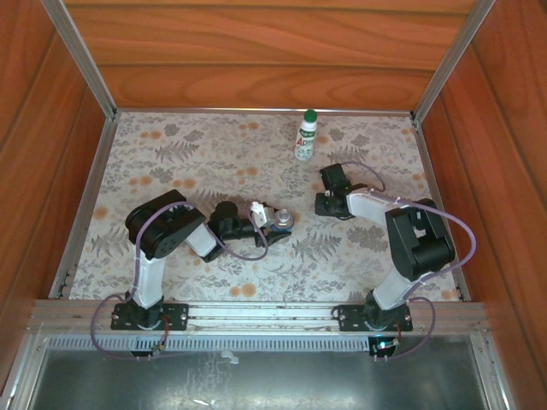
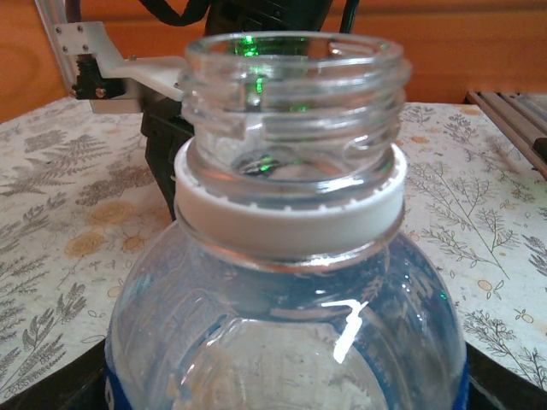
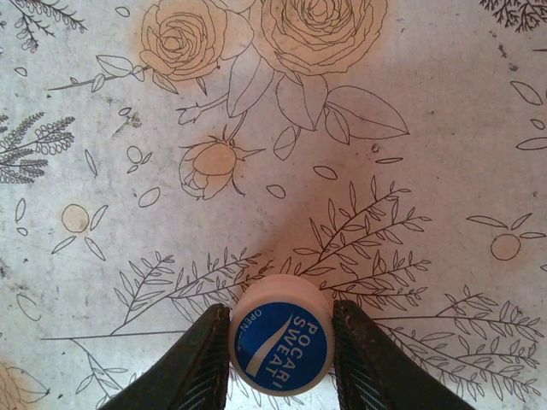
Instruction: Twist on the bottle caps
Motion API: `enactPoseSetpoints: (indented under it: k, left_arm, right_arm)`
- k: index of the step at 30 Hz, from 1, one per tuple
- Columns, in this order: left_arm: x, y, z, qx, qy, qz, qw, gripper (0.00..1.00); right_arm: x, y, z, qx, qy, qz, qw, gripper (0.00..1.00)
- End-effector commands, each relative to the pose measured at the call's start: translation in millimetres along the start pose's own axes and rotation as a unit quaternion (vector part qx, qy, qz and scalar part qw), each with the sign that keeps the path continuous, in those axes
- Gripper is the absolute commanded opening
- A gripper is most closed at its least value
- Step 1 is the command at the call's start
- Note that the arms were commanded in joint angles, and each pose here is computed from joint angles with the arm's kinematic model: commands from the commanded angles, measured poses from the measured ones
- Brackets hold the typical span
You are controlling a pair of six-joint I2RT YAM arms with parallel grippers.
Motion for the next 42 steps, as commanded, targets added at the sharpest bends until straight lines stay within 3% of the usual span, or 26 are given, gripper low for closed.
enactPoseSetpoints:
  k: [1,28,35,42]
  left_arm:
    - [-3.0,4.0,-2.4,-0.009,0.005,0.014,1.0,0.65]
    - [1.2,7.6,4.2,-0.004,-0.004,0.014,1.0,0.65]
    - [1.6,8.2,3.8,-0.004,-0.002,0.014,1.0,0.65]
    - [1.3,8.3,4.3,-0.004,-0.004,0.015,1.0,0.65]
  right_arm:
    - [-1.0,-15.7,-0.5,0.005,-0.004,-0.007,1.0,0.35]
    - [77.1,-174.9,-4.0,-0.043,-0.139,-0.106,0.984,0.37]
    - [108.3,-197.0,2.8,-0.052,-0.166,-0.15,0.973,0.37]
    - [129.6,-194.3,5.4,-0.045,-0.198,-0.154,0.967,0.37]
Point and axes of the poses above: each hand's point on the last joint's axis, 136 mm out from that joint toward the fingers, its own y axis out along the fingers, its own x axis along the line the jaws close on, z = x × y, the point moved 3 cm from there along -y, back along the fingers, and after that the axes turned 6 degrees about -y, right-handed, at the moved point
